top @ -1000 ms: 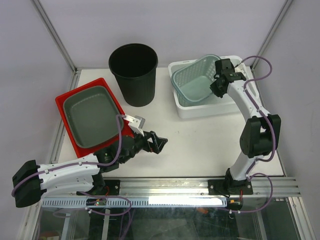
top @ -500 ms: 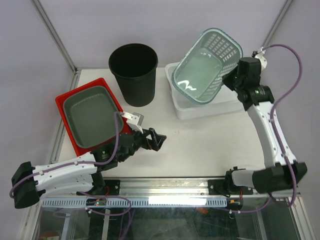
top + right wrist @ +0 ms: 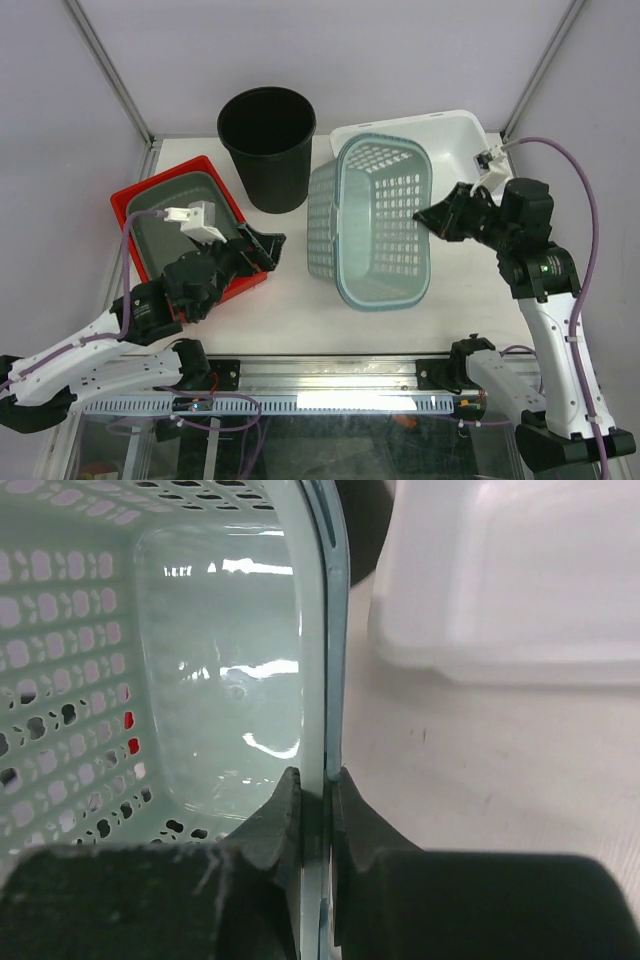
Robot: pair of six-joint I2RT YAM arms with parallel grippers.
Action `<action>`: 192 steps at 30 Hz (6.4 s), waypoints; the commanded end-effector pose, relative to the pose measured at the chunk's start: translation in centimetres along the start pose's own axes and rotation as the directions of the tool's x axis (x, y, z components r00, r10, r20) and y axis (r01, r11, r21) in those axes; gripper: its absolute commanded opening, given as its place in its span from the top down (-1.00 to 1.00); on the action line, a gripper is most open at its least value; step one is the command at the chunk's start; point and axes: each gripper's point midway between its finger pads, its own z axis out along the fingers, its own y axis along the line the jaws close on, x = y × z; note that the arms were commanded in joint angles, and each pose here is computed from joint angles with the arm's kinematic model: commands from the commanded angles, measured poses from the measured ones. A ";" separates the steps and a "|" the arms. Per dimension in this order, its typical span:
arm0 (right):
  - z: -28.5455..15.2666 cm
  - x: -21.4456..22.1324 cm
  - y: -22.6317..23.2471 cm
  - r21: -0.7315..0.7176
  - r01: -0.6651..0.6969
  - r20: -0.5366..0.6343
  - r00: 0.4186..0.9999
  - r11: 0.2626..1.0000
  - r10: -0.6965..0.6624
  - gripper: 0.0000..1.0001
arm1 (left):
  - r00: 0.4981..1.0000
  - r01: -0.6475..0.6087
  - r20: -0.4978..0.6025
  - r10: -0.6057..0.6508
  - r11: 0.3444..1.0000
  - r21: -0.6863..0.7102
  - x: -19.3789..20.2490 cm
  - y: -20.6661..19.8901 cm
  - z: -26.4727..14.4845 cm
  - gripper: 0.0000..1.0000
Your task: Turn the large container upside down
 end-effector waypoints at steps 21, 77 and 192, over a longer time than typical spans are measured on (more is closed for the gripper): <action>5.7 15.3 -3.0 0.255 0.181 -0.441 0.896 0.950 -0.052 0.83 | 0.997 0.065 0.048 -0.058 0.982 -0.177 -3.1 1.2 0.2 -0.98; 4.4 14.5 20.5 -0.378 -0.233 -0.453 0.890 0.896 0.040 1.00 | 0.994 0.040 -0.084 -0.072 0.940 -0.338 -6.1 9.3 3.4 -0.98; 2.5 16.3 2.1 0.256 0.207 -0.397 0.913 0.944 -0.092 0.77 | 0.743 0.540 -0.599 -0.299 0.796 0.274 9.7 -3.7 3.0 -0.18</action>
